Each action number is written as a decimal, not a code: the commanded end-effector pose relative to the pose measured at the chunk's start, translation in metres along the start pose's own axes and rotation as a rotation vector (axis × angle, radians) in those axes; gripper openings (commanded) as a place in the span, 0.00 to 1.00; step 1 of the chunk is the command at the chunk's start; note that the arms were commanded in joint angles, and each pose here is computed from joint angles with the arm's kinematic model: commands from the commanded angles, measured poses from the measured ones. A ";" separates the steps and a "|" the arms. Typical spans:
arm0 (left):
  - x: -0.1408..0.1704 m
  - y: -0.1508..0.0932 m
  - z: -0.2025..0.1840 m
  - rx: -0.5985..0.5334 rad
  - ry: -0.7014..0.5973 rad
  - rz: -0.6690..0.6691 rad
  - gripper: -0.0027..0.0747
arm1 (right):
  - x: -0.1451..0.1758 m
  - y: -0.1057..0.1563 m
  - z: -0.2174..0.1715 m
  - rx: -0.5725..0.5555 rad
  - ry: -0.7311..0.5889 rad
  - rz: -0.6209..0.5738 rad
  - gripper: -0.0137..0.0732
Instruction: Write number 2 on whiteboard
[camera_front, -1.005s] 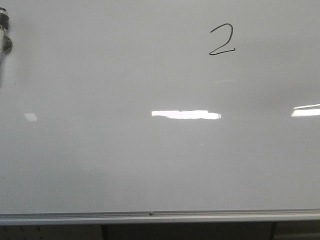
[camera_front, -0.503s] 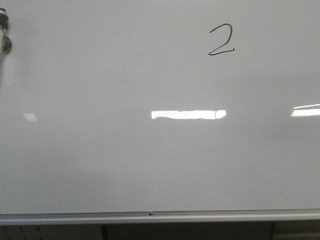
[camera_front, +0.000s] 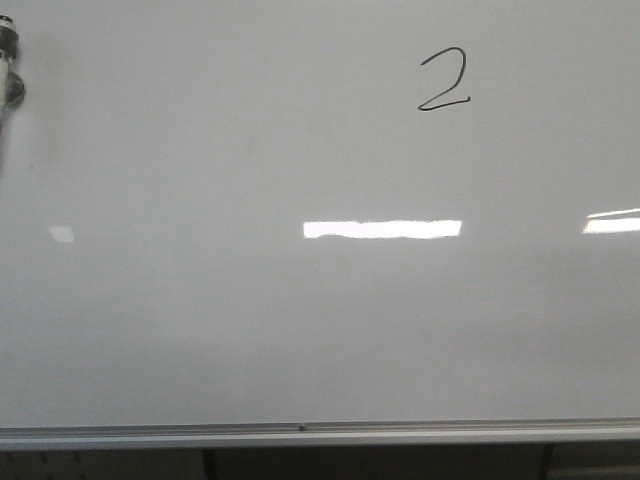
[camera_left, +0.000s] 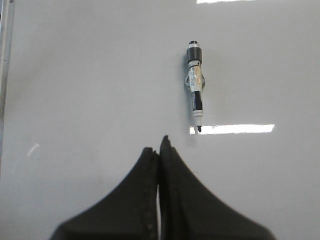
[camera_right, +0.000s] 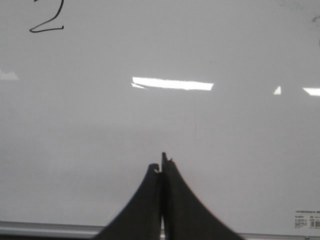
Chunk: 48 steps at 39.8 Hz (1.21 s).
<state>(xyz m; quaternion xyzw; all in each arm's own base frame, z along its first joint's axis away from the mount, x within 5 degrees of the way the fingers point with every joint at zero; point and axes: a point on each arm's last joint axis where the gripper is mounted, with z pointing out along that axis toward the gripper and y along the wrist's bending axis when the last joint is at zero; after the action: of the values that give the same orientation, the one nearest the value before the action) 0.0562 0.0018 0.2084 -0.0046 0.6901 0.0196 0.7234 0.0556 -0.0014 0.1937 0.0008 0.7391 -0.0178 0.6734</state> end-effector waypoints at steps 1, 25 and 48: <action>-0.001 0.000 -0.001 0.001 -0.081 0.000 0.01 | -0.014 -0.001 -0.002 0.017 -0.207 0.006 0.08; -0.001 0.000 -0.001 0.001 -0.081 0.000 0.01 | -0.016 -0.001 -0.002 0.016 -0.224 0.006 0.08; -0.001 0.000 -0.001 0.001 -0.081 0.000 0.01 | -0.016 0.000 -0.002 -0.008 -0.224 0.006 0.08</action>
<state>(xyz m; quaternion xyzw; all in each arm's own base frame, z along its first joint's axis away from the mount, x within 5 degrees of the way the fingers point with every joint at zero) 0.0562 0.0018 0.2084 -0.0046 0.6901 0.0196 0.7234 0.0566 -0.0002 0.2012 -0.0022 0.6952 -0.0057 0.7188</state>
